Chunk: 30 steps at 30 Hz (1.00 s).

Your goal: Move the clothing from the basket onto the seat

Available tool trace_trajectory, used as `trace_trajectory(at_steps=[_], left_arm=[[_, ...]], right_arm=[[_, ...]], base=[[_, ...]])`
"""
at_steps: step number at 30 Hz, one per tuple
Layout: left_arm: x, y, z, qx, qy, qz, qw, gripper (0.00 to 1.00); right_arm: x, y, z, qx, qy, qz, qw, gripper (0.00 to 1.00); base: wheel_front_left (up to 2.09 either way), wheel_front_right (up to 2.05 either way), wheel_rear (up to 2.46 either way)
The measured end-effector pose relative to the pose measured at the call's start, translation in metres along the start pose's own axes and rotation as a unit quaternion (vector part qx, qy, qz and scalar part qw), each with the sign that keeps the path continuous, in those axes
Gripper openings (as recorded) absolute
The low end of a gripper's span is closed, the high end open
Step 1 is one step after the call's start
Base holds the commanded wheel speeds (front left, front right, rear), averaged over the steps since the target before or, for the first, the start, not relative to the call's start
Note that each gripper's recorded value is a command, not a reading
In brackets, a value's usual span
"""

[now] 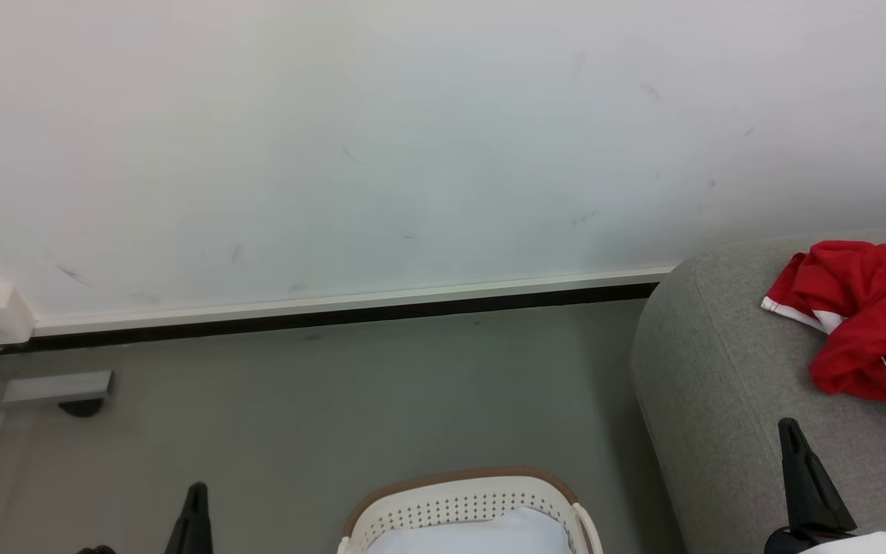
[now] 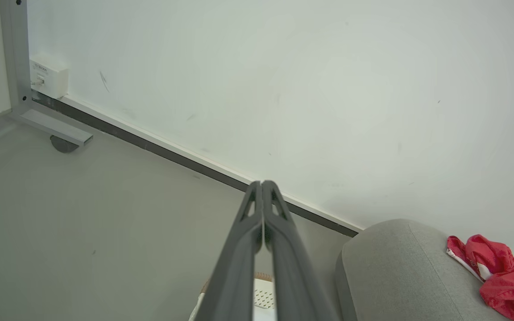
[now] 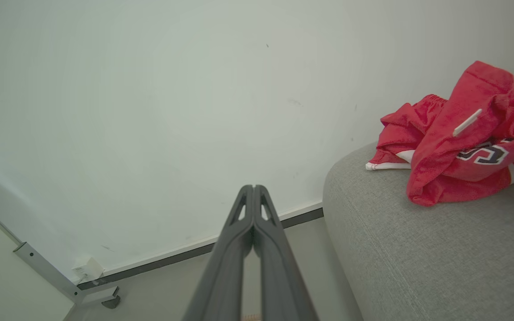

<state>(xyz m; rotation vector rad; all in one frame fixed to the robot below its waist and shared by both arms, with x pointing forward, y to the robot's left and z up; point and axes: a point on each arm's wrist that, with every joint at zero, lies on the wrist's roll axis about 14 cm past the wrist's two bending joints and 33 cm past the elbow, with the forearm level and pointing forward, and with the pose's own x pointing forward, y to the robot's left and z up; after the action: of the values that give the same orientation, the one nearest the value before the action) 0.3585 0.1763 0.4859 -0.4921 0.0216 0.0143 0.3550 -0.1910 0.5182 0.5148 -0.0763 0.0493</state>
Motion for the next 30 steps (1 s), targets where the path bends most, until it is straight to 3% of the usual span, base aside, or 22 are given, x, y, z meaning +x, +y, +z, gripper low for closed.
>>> trace_trajectory(at_steps=[14,30], left_arm=[[0.007,0.004,0.002,-0.104,0.007,0.012,0.995,0.00],[0.012,0.006,0.005,-0.209,0.012,0.017,0.978,0.00]], right_arm=[[0.004,-0.009,-0.002,0.100,0.007,-0.025,0.995,0.00],[0.010,-0.014,-0.003,0.198,0.010,-0.040,0.979,0.00]], base=[[0.00,0.00,0.00],[0.00,0.00,0.00]])
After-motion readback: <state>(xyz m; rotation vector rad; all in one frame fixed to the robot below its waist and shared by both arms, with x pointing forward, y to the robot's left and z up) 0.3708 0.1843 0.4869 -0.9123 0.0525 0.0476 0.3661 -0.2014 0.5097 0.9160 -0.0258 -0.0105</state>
